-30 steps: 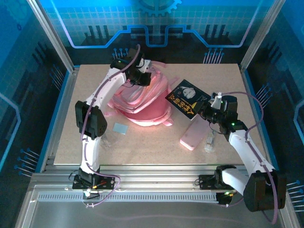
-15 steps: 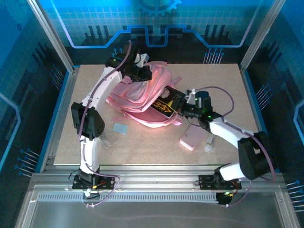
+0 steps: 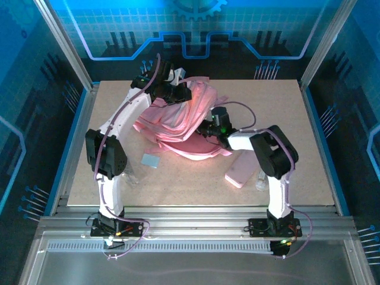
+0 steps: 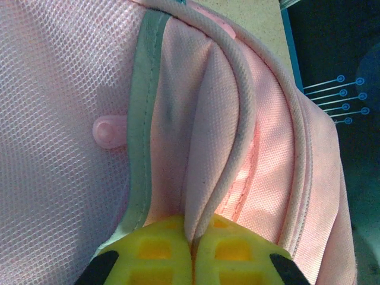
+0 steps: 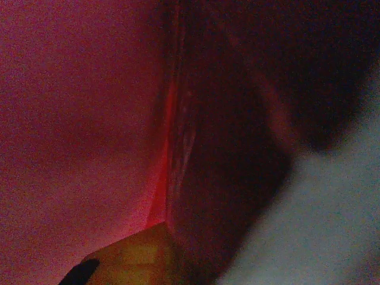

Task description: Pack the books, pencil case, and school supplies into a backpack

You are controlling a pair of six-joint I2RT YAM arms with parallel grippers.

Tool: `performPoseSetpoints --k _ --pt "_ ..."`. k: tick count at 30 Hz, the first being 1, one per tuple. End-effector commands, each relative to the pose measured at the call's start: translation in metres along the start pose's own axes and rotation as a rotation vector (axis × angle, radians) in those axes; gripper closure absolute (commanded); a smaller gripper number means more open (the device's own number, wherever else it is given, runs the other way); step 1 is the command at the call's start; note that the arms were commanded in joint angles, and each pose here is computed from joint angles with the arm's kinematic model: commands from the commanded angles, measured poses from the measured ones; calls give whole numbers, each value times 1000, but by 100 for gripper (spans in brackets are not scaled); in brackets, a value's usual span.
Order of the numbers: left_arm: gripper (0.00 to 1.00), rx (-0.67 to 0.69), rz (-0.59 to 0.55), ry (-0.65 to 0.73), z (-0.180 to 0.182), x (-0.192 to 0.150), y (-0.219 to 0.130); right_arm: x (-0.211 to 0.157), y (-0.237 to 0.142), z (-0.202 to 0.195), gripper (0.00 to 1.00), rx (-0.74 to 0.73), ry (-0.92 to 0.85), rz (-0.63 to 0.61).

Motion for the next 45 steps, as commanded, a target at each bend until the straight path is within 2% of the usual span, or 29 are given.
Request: performPoseSetpoints --k 1,2,4,6,9,10,12,14,21,24,27,28,30,31,32,37,41,45 --pt "100 -165 -87 61 -50 11 -39 20 12 20 100 44 -65 -115" --pt "100 -166 -87 57 -49 10 -38 19 14 11 100 3 -53 -121" --pt "100 -155 -98 52 -46 11 -37 17 18 -6 92 -72 9 -102" --pt "100 -139 -109 52 -42 11 -37 15 15 -12 78 -109 39 -86" --pt "100 -128 -122 52 -39 12 -36 13 -3 -17 46 -197 55 -77" --pt "100 -123 -127 49 -37 13 -35 13 -11 -19 38 -232 60 -72" --pt "100 -116 -139 50 -36 14 -35 13 -28 -20 28 -281 60 -65" --pt "100 -115 -145 45 -34 14 -33 13 -46 -23 23 -342 59 -50" --pt "100 -83 -166 24 -25 11 -18 23 -127 -40 19 -608 -54 -73" --pt "100 -51 -164 31 -21 2 -1 29 -164 -37 19 -642 -105 -107" --pt "100 -25 -152 2 -12 -6 15 31 -207 -31 18 -737 -187 -128" --pt "92 -20 -150 -22 -7 -8 18 31 -221 -28 17 -775 -220 -127" --pt "59 -7 -158 -55 2 -13 18 29 -244 -21 16 -821 -273 -125" --pt "48 0 -166 -66 7 -17 17 28 -256 -15 16 -831 -300 -129" --pt "43 8 -178 -81 12 -20 15 27 -263 -10 15 -833 -318 -128" --pt "28 61 -282 -183 50 -43 -14 12 -284 11 15 -778 -355 -134" --pt "26 71 -368 -327 93 -62 -38 -5 -276 10 15 -705 -319 -139" --pt "23 176 -469 -424 142 -85 -63 -21 -259 7 15 -651 -289 -145"
Point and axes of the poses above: each hand's point on the last joint's axis, 136 mm out from that joint toward the fingers, its own y axis out along the fingers, its own z axis along the line the jaws close on, x = y × z, the point moved 2 cm from there along -y, back along the fingers, and after that the axes turned 9 degrees about -y, right-handed, at the moved point
